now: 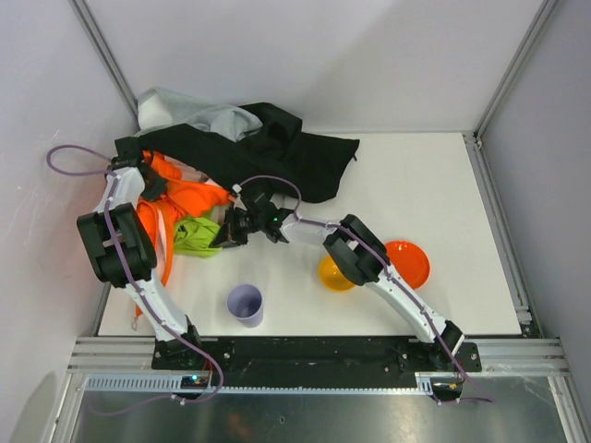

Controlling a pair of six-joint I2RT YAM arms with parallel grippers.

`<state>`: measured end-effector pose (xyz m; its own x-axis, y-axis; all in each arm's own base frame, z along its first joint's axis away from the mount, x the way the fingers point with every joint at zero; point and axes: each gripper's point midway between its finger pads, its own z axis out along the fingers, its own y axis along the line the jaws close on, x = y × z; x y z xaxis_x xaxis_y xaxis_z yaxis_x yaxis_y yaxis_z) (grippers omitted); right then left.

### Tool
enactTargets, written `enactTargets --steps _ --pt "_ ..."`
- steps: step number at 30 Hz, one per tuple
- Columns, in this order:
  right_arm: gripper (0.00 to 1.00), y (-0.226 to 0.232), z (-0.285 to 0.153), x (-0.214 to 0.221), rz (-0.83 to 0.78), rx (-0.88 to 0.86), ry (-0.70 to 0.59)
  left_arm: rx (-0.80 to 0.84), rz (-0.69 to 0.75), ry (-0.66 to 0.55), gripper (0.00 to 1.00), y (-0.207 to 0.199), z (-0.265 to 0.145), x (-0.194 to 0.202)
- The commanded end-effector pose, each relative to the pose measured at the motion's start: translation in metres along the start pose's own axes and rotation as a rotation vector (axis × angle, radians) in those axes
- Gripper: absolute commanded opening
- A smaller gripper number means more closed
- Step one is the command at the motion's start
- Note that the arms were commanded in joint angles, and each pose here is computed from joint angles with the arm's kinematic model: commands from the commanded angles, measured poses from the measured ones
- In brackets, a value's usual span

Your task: Pick out a specific cloth from the pile

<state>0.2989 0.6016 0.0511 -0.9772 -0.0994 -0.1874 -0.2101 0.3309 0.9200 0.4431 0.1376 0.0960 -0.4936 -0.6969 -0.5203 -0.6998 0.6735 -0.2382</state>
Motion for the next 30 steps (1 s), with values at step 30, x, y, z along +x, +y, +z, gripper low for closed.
enactTargets --steps 30 --pt "0.0 0.149 -0.148 -0.036 -0.377 0.045 -0.204 -0.023 -0.029 0.063 0.04 0.009 0.018 0.015"
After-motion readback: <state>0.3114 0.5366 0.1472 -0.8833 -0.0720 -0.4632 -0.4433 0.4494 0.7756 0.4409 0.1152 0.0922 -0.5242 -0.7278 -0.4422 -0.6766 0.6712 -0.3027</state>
